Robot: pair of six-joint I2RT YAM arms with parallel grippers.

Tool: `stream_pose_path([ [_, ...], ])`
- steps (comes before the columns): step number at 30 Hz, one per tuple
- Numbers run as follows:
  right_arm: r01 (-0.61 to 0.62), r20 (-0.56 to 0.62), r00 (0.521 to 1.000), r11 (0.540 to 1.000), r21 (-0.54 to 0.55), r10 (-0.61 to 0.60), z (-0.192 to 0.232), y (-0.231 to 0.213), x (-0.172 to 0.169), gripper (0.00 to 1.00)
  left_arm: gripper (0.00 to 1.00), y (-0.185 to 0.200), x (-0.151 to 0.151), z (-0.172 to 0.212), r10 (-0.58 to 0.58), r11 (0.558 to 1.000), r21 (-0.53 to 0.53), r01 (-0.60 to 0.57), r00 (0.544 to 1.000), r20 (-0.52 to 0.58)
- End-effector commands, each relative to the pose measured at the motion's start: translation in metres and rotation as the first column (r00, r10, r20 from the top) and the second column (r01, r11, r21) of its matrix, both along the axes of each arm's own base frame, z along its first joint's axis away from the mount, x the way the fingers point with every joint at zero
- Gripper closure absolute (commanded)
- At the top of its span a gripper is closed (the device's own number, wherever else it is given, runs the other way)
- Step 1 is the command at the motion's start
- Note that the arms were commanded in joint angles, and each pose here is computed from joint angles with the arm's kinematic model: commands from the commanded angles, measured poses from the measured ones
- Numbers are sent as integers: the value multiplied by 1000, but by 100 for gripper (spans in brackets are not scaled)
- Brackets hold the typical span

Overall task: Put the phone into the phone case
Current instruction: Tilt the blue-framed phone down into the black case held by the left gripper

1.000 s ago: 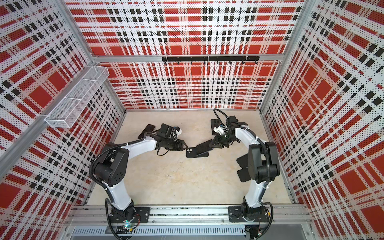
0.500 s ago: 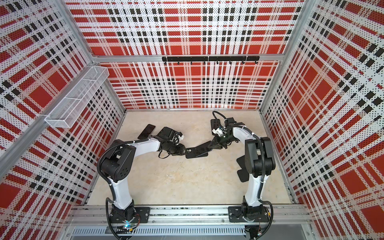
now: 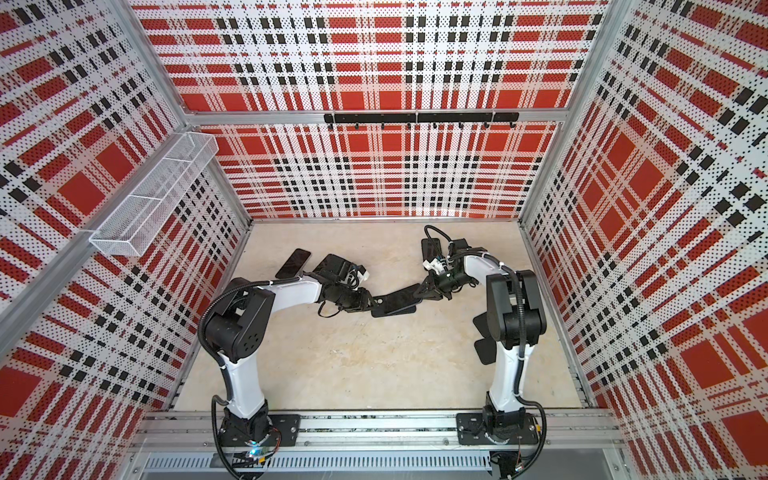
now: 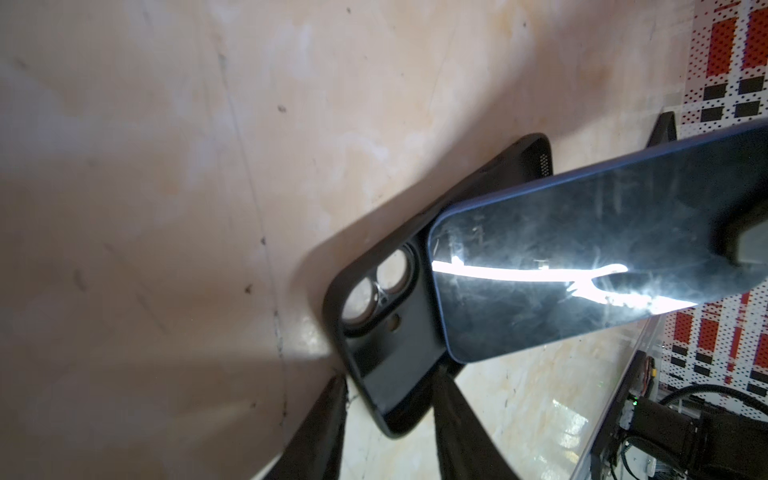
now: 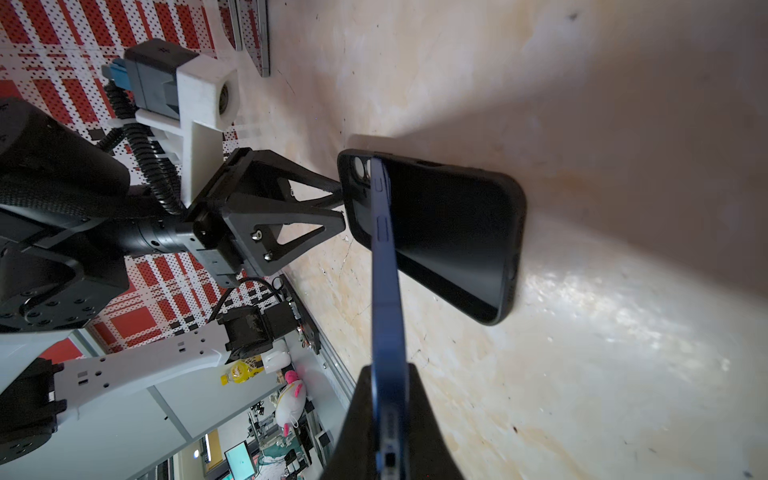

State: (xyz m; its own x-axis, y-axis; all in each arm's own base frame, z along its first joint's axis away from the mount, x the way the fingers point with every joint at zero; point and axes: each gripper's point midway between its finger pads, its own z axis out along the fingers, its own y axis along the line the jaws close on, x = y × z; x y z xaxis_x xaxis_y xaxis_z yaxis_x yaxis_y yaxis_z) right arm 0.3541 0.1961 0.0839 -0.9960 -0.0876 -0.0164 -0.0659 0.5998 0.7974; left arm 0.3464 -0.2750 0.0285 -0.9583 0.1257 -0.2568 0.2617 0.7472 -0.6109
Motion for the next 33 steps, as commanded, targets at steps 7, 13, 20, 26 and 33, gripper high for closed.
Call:
stream_pose_path([
  [7, -43, -31, 999, 999, -28, 42, -35, 19, -7, 99, 60, 3, -3, -14, 9, 1000, 15, -9, 999, -40],
  [13, -56, -39, 998, 998, -24, 55, -44, 30, -9, 98, 58, 2, -2, -14, 12, 1000, 13, -11, 999, -40],
  [20, -66, -50, 997, 997, -32, 65, -54, 35, -11, 95, 56, 2, -1, -11, 10, 1000, 14, -9, 1000, -29],
  [26, -68, -52, 997, 996, -60, 64, -59, 32, -13, 90, 59, 6, -1, -16, 6, 998, 69, -6, 1000, -12],
  [33, -62, -35, 998, 992, -112, 58, -65, 27, -10, 87, 63, 16, 1, -27, -11, 979, 206, 4, 1000, 29],
])
